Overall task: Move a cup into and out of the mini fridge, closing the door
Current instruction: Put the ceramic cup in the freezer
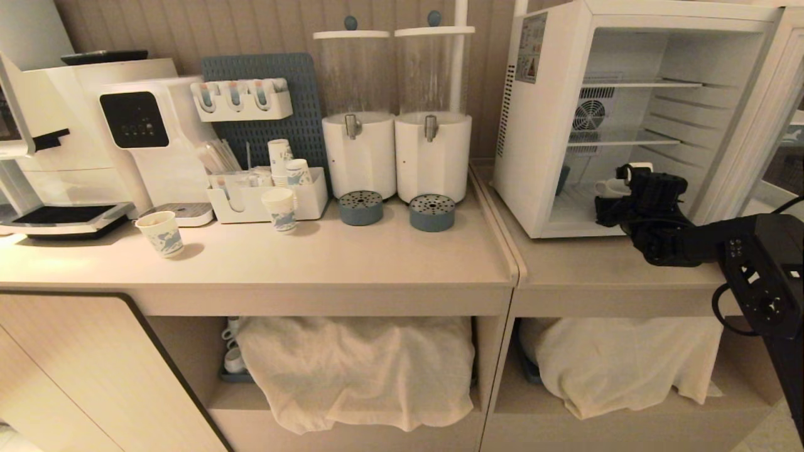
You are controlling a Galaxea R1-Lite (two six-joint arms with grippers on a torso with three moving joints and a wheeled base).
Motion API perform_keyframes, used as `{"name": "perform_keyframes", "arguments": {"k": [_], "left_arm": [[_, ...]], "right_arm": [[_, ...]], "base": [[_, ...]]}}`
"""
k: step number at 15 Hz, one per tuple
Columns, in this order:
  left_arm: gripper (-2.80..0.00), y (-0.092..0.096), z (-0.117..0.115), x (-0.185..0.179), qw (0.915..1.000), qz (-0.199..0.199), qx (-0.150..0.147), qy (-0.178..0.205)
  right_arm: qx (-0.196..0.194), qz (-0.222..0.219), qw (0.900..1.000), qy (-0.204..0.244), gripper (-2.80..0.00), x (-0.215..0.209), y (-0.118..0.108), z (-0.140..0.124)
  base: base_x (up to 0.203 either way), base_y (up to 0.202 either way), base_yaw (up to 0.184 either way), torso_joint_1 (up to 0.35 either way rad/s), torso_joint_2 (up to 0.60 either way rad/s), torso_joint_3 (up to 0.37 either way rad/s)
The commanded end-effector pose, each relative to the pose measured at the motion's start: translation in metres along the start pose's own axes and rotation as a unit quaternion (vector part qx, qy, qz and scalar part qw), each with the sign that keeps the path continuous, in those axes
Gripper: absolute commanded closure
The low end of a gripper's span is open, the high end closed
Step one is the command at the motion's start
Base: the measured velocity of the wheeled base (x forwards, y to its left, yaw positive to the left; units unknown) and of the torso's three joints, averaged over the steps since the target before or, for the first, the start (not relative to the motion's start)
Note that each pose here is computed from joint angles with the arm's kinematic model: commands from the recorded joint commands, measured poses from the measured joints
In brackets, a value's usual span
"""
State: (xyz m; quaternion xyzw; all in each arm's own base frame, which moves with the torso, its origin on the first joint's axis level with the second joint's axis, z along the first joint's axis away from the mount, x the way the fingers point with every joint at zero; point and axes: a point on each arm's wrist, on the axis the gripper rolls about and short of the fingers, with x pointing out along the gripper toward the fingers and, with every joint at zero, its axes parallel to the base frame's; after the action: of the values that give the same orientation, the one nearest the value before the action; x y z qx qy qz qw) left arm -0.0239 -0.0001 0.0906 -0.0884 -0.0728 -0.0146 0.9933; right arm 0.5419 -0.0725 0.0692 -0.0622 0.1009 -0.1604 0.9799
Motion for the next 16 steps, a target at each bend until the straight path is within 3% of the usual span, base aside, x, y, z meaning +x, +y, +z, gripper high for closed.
{"name": "perform_keyframes", "arguments": {"k": [1, 9, 16], "left_arm": [[0.00, 0.002, -0.011, 0.001, 0.9998, 0.003, -0.001, 0.018], [0.00, 0.002, -0.011, 0.001, 0.9999, 0.003, -0.001, 0.017], [0.00, 0.002, -0.011, 0.001, 0.9999, 0.003, 0.000, 0.017]], "right_arm": [[-0.001, 0.000, 1.000, 0.002, 0.00, 0.001, 0.001, -0.003], [0.003, -0.008, 1.000, -0.014, 0.00, -0.006, -0.003, 0.014], [0.023, 0.010, 1.000, -0.011, 0.00, -0.050, -0.019, 0.069]], "base": [[0.000, 0.000, 0.000, 0.000, 0.00, 0.000], [0.000, 0.000, 0.000, 0.000, 0.00, 0.000], [0.000, 0.000, 0.000, 0.000, 0.00, 0.000]]}}
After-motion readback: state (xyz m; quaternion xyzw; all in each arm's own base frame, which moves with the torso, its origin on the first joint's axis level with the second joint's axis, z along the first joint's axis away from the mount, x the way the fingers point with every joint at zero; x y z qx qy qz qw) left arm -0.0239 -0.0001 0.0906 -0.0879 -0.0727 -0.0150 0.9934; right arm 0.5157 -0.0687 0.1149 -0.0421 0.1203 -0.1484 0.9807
